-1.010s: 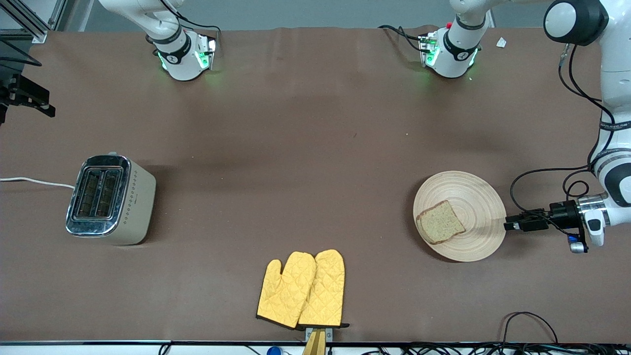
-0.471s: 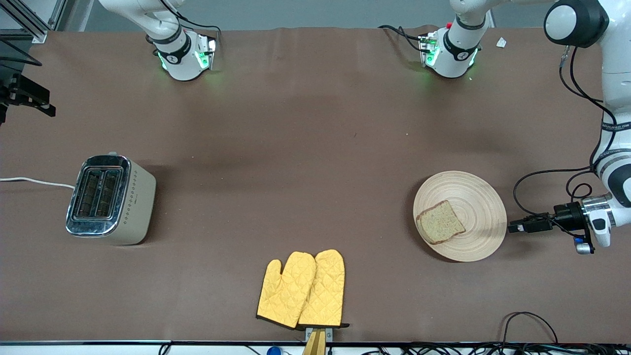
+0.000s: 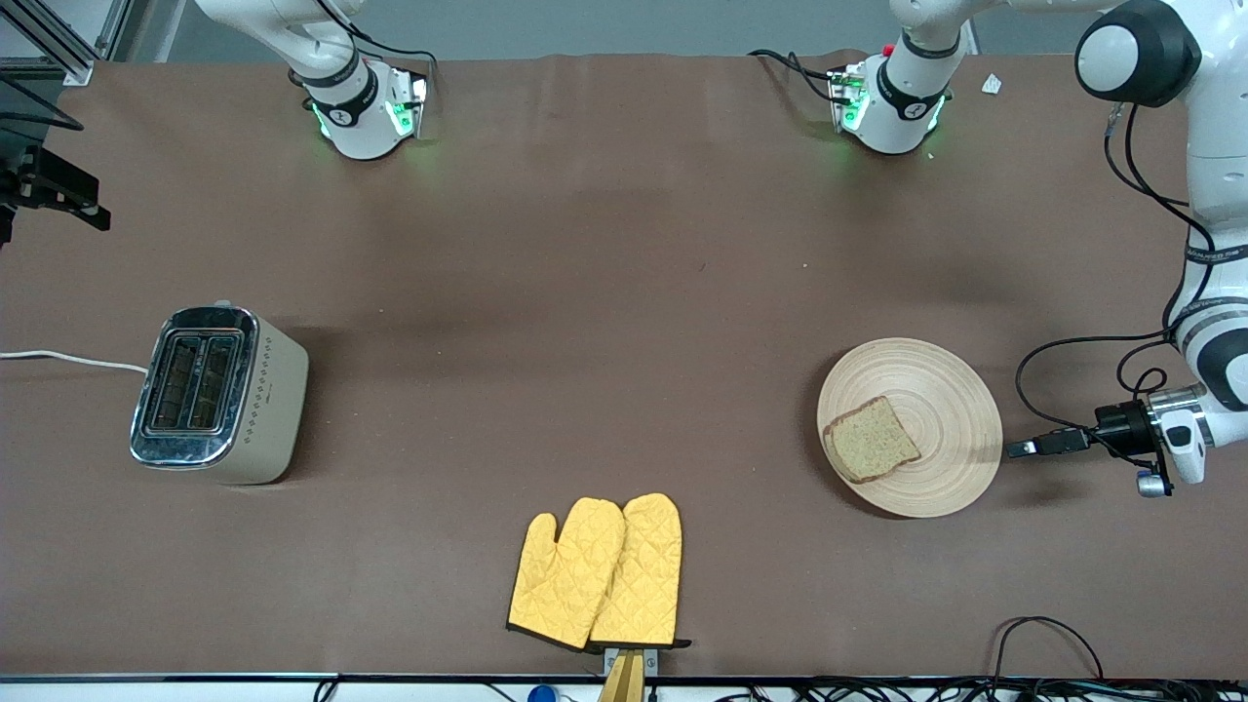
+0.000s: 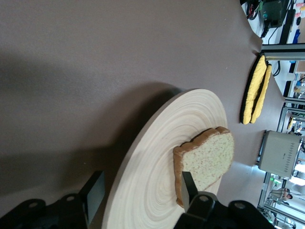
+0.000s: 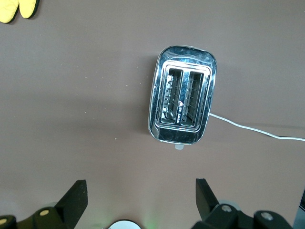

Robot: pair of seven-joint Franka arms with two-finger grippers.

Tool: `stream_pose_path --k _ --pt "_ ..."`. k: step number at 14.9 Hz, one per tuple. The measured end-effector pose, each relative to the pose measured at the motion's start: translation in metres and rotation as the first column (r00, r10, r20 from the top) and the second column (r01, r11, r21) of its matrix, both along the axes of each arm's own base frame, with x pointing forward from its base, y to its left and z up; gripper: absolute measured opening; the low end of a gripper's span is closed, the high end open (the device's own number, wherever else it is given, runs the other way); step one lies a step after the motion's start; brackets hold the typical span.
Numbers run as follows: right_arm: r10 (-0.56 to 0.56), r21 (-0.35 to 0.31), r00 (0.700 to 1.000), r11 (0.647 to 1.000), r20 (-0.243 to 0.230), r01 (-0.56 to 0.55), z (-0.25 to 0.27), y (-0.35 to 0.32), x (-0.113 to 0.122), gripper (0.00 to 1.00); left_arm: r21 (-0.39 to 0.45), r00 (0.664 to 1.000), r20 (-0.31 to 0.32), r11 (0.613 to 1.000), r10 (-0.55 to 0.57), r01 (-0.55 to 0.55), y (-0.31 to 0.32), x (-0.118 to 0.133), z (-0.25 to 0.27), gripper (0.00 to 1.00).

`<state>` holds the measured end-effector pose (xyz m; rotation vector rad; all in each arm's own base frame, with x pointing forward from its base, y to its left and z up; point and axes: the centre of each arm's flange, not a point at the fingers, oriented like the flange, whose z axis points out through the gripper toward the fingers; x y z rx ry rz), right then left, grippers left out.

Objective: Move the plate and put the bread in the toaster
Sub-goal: 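Grasp the rim of the wooden plate with the left gripper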

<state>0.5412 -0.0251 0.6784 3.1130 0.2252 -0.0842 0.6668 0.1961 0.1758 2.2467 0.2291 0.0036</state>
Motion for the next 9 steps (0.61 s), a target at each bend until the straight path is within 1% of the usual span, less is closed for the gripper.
stream_pose_path --k 1,2,3,4,7,8,9 --pt "0.000 0.000 1.000 1.000 0.000 0.000 0.000 0.000 0.000 1.00 0.003 1.000 0.005 1.000 -0.003 0.003 0.000 0.000 -0.004 0.72" --pt "0.000 0.000 1.000 1.000 0.000 0.000 0.000 0.000 0.000 1.00 0.004 1.000 0.009 1.000 -0.007 0.007 0.000 -0.001 -0.006 0.68" --pt "0.000 0.000 1.000 1.000 0.000 0.000 0.000 0.000 0.000 1.00 0.003 1.000 0.010 1.000 -0.009 0.009 0.000 0.000 -0.007 0.67" --pt "0.000 0.000 1.000 1.000 0.000 0.000 0.000 0.000 0.000 1.00 0.003 1.000 0.011 1.000 -0.011 0.011 0.000 0.000 -0.008 0.64" --pt "0.001 0.000 1.000 1.000 0.000 -0.001 0.000 0.000 0.000 1.00 0.000 1.000 0.014 1.000 -0.028 0.028 -0.005 -0.001 -0.016 0.62" --pt "0.001 0.000 1.000 1.000 0.000 -0.001 0.000 0.001 0.000 1.00 -0.002 0.999 0.017 0.999 -0.037 0.037 -0.007 -0.001 -0.020 0.59" --pt "0.002 0.000 1.000 1.000 0.000 -0.002 0.000 0.001 0.000 1.00 -0.002 0.998 0.026 0.999 -0.050 0.050 -0.009 -0.002 -0.024 0.58"
